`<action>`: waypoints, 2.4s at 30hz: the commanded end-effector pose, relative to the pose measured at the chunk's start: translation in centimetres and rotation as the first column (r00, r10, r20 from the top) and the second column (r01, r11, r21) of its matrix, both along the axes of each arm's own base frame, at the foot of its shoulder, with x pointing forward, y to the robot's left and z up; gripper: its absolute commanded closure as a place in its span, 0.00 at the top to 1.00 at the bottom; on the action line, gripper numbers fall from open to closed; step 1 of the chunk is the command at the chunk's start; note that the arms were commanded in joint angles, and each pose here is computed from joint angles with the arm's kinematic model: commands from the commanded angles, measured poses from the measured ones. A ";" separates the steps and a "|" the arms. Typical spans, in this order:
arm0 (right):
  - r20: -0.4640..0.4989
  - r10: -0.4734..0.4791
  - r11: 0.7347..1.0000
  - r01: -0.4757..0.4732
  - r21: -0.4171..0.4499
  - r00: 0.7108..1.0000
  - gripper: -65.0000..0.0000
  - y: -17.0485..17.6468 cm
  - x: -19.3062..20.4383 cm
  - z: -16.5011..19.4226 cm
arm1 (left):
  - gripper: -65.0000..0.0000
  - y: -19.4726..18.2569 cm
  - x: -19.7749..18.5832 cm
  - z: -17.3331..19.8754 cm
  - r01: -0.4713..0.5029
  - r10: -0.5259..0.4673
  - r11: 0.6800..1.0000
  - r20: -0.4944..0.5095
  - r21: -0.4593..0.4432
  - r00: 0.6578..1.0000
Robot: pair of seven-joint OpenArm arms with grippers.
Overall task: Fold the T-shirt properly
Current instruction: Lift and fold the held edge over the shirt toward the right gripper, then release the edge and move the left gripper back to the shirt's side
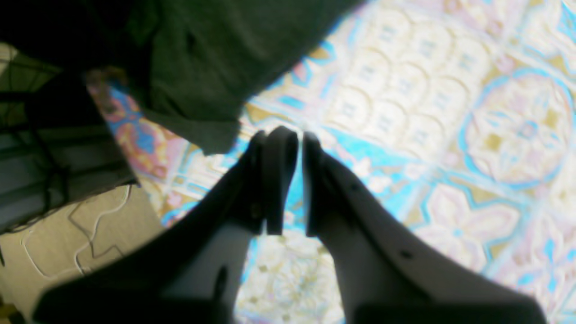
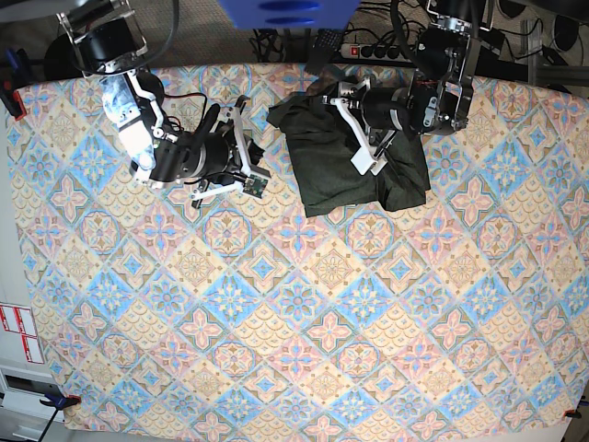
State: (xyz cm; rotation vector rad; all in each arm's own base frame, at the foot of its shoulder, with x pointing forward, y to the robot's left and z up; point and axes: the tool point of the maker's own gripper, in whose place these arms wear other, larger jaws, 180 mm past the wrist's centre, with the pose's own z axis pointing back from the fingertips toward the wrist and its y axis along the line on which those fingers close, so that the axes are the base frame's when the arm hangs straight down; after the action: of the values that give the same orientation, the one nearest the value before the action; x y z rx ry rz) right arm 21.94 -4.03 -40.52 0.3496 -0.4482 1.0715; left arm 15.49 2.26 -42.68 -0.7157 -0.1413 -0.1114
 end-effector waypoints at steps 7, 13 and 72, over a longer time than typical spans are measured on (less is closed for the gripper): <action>0.043 -0.038 0.999 0.037 0.023 0.998 0.09 -0.7 1.4 1.2 | 0.00 -0.2 1.0 0.9 -0.004 0.005 1.000 0.035 -0.020 0.999; 0.045 -0.038 0.999 0.037 0.024 0.998 0.09 -0.7 1.5 1.3 | 0.00 0.0 1.4 2.0 0.004 -0.002 1.000 0.077 -0.021 0.997; 0.064 -0.031 0.999 0.030 0.030 0.997 0.09 -0.5 1.6 1.9 | 0.00 6.1 1.8 1.8 -0.137 0.095 0.974 0.223 0.183 0.970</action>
State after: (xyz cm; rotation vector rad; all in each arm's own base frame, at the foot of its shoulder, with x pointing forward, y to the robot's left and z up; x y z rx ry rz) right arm 22.79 -4.70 -39.66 0.3338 -0.4843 1.0431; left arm 17.11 7.47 -41.43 -0.5082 -0.3483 -0.0836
